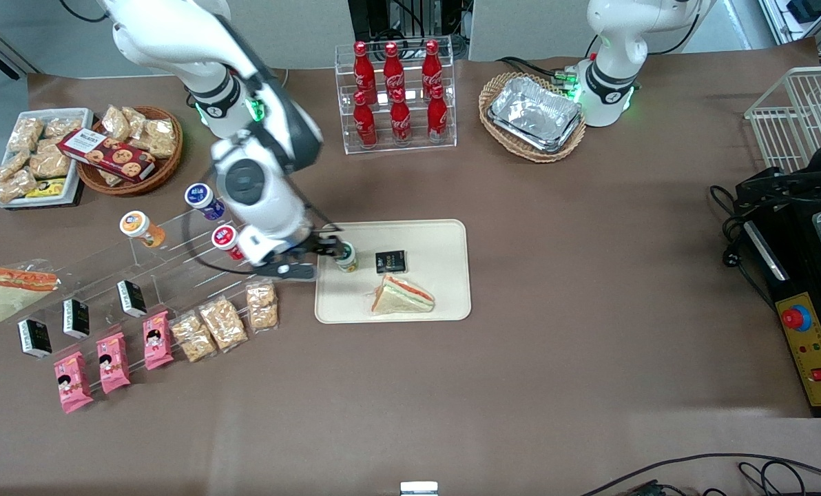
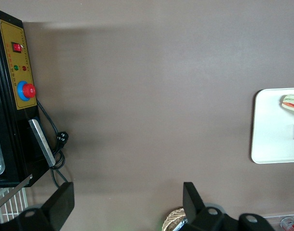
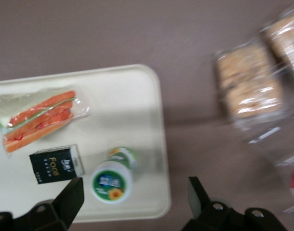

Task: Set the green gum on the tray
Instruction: 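Open the right gripper and withdraw it back over the rack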

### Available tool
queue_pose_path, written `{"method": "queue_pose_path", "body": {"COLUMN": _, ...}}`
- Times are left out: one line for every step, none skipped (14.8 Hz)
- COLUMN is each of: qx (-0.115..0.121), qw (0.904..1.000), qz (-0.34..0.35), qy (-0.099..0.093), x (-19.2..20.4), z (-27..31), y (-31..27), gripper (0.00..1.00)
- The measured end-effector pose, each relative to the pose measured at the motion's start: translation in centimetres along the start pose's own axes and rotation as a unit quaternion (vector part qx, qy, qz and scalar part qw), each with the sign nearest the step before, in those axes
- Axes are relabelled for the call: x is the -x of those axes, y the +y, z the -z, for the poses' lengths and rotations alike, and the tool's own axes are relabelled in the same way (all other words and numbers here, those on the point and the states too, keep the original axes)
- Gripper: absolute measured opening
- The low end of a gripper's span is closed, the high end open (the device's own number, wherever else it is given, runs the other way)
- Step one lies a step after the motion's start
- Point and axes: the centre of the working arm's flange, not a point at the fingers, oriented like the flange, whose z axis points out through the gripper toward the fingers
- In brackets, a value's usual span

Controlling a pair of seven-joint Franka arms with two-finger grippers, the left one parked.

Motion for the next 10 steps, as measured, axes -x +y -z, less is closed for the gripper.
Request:
{"method": "queue_pose_path", "body": {"qx": 0.0, "qw": 1.0, "qz": 0.004, "qy": -0.004, "x": -1.1, "z": 2.2, "y": 1.8, "gripper": 0.96}}
{"method": "queue_pose_path", "body": {"qx": 0.001, "qw": 0.9999, "qz": 0.009, "qy": -0.009, "x": -2.1, "z": 4.3, "y": 3.7, "gripper": 0.97}}
{"method": "queue_pose_path", "body": {"qx": 0.0, "qw": 0.9998, "qz": 0.015, "qy": -0.017, "x": -2.9, "z": 6.1, "y": 5.7, "gripper": 0.97}}
{"method": "queue_pose_path", "body": {"qx": -0.003, "qw": 0.9994, "qz": 0.022, "qy": -0.025, "x": -3.7, "z": 7.8, "y": 7.9, "gripper": 0.97}}
{"method": "queue_pose_path", "body": {"qx": -0.006, "qw": 0.999, "qz": 0.03, "qy": -0.032, "x": -4.6, "z": 9.5, "y": 10.2, "gripper": 0.98}}
{"method": "queue_pose_path", "body": {"qx": -0.009, "qw": 0.9986, "qz": 0.035, "qy": -0.039, "x": -5.6, "z": 11.3, "y": 12.6, "gripper": 0.98}}
{"method": "queue_pose_path", "body": {"qx": -0.011, "qw": 0.9982, "qz": 0.038, "qy": -0.046, "x": -6.5, "z": 13.1, "y": 14.9, "gripper": 0.99}}
{"method": "queue_pose_path", "body": {"qx": -0.014, "qw": 0.9977, "qz": 0.042, "qy": -0.05, "x": -7.3, "z": 15.1, "y": 17.2, "gripper": 0.99}}
{"method": "queue_pose_path", "body": {"qx": -0.017, "qw": 0.9975, "qz": 0.047, "qy": -0.05, "x": -7.9, "z": 16.9, "y": 19.2, "gripper": 0.99}}
{"method": "queue_pose_path", "body": {"qx": -0.019, "qw": 0.9974, "qz": 0.049, "qy": -0.049, "x": -8.4, "z": 18.3, "y": 21.0, "gripper": 0.99}}
